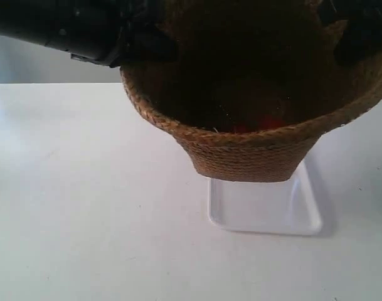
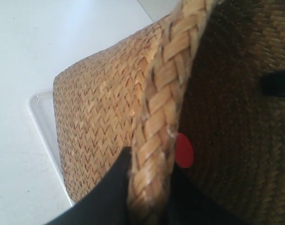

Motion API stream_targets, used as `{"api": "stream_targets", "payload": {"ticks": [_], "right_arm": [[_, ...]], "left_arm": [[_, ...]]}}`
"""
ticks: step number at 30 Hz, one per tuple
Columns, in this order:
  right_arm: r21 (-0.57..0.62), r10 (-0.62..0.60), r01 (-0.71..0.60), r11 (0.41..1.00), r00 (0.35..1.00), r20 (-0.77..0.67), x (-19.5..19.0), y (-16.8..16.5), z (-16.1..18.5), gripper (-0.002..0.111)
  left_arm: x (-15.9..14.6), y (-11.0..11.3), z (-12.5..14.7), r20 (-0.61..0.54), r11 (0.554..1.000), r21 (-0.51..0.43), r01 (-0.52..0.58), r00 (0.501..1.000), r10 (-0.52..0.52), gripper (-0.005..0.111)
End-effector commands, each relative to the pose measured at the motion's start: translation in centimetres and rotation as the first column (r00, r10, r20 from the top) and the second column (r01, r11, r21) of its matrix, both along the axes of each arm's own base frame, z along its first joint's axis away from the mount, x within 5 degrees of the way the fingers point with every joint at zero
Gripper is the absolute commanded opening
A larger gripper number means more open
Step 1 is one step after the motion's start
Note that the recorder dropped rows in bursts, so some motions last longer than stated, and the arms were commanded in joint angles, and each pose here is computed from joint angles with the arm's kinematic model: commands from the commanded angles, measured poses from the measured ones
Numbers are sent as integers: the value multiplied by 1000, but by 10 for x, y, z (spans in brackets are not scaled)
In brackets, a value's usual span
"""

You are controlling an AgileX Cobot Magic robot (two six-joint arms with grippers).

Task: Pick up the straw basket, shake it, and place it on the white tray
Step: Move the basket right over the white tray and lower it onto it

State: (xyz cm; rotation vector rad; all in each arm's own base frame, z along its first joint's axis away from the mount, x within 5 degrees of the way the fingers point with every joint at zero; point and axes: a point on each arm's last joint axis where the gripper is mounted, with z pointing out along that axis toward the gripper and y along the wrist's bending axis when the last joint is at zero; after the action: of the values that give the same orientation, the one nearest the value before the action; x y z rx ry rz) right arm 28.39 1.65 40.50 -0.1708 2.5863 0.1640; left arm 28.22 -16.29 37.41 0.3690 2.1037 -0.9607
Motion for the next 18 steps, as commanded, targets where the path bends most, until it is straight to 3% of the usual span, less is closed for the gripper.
{"api": "stream_targets", "payload": {"ticks": [1,11,18], "right_arm": [[-82,-4,5,997,1000,18,12,-15,-3,0],[-198,34,-41,979,999,-36,30,-23,-20,0],[-202,35,-53,978,995,-92,43,-24,-37,0]], "left_arm": [[-5,-22,5,4,997,-58,42,999,-42,0],[12,-38,-10,-24,996,-86,-11,1000,9,0],[22,-45,-27,-66,998,-62,-1,998,-3,0]]}}
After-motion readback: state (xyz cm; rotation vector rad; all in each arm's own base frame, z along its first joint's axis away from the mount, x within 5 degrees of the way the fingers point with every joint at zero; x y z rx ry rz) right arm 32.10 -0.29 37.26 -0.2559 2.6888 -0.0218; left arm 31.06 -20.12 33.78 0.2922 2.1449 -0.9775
